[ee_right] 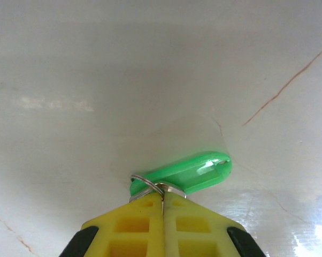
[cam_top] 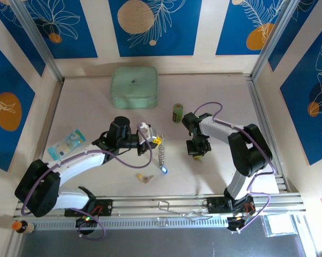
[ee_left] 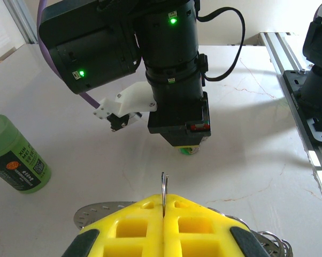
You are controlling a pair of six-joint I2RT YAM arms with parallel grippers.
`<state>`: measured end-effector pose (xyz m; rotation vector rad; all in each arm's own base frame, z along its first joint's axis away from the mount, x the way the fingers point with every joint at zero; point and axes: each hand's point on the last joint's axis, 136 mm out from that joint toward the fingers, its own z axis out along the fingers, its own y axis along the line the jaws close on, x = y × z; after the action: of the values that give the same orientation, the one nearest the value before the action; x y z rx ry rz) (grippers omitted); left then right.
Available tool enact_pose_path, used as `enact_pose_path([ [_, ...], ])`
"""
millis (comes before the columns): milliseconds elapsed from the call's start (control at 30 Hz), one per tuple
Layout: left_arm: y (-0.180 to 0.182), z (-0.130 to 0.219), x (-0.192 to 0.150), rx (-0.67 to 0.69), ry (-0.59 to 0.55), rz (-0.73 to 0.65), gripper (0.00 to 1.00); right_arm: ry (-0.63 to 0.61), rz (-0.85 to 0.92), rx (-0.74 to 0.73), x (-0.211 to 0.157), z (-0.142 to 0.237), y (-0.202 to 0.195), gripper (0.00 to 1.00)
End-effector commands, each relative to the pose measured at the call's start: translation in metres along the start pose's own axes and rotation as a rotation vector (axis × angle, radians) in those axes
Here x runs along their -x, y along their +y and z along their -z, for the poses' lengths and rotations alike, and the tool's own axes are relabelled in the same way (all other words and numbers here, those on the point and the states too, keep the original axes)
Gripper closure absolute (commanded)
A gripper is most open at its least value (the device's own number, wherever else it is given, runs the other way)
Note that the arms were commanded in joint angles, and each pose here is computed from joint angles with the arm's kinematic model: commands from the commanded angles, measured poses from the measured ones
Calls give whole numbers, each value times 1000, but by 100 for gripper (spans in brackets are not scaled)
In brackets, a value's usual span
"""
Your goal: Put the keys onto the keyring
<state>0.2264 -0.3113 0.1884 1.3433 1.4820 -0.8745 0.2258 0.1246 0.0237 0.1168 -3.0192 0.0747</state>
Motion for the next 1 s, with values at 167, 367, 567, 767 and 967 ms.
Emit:
enact_pose_path([
  [167,-6,1,10,-16,-29,-38,100,-59,-18,9,6,19,2,100],
  [367,-5,1,9,-14,-26,-39,100,-51,3,18,5,18,9,100],
  [567,-5,1,9,-13,-24,-41,100,-25,26,31,4,11,19,82],
  [767,-5,2,8,-11,-22,-44,100,-27,26,32,8,9,18,71],
  [967,-5,2,9,-12,-22,-43,100,-35,47,34,13,10,19,66],
])
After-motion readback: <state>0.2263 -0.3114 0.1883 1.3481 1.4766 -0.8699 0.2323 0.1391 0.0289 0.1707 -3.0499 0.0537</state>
